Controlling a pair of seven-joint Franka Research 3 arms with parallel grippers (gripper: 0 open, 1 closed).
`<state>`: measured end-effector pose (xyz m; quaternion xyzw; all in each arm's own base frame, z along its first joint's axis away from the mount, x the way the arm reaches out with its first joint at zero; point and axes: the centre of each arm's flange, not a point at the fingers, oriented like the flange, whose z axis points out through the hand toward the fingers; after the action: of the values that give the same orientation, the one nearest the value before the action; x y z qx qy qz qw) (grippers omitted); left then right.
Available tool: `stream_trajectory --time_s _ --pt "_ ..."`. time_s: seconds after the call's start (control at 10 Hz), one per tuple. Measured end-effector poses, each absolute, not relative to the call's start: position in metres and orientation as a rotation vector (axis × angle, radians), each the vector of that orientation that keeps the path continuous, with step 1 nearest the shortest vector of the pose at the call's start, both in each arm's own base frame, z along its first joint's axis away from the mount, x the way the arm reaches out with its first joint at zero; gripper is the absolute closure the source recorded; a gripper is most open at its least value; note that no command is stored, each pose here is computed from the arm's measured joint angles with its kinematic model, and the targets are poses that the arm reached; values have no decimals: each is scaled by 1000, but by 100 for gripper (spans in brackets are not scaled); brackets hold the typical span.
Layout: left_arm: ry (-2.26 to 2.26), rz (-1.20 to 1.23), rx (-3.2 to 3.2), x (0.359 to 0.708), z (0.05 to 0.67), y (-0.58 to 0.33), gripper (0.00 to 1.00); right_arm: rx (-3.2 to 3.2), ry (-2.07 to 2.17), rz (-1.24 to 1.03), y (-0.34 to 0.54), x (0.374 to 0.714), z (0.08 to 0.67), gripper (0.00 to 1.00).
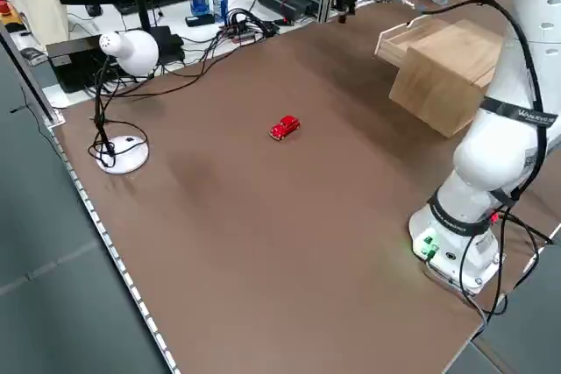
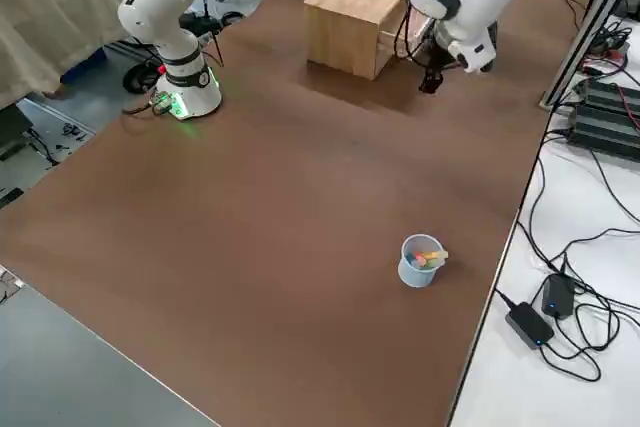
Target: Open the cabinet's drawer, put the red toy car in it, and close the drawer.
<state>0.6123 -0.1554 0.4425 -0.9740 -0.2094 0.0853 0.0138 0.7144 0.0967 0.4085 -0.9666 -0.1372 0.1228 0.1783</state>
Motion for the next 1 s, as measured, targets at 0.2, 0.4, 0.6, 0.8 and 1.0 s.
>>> stream_trajectory --time_s 0.2,0.4,0.6,0.8,1.0 --pt "-843 255 -2969 623 432 -91 0 -2848 -232 286 62 712 450 2" --pt "-1106 189 -2937 622 416 -28 0 -2942 -162 205 27 703 499 2" --pt "-1428 123 -2831 598 385 5 0 -2992 -122 120 8 690 543 2" --pt "-1629 117 -2710 576 339 9 0 -3033 -72 57 -14 678 577 1" --pt "-1798 123 -2579 571 299 27 0 -3067 -22 62 -20 670 589 1"
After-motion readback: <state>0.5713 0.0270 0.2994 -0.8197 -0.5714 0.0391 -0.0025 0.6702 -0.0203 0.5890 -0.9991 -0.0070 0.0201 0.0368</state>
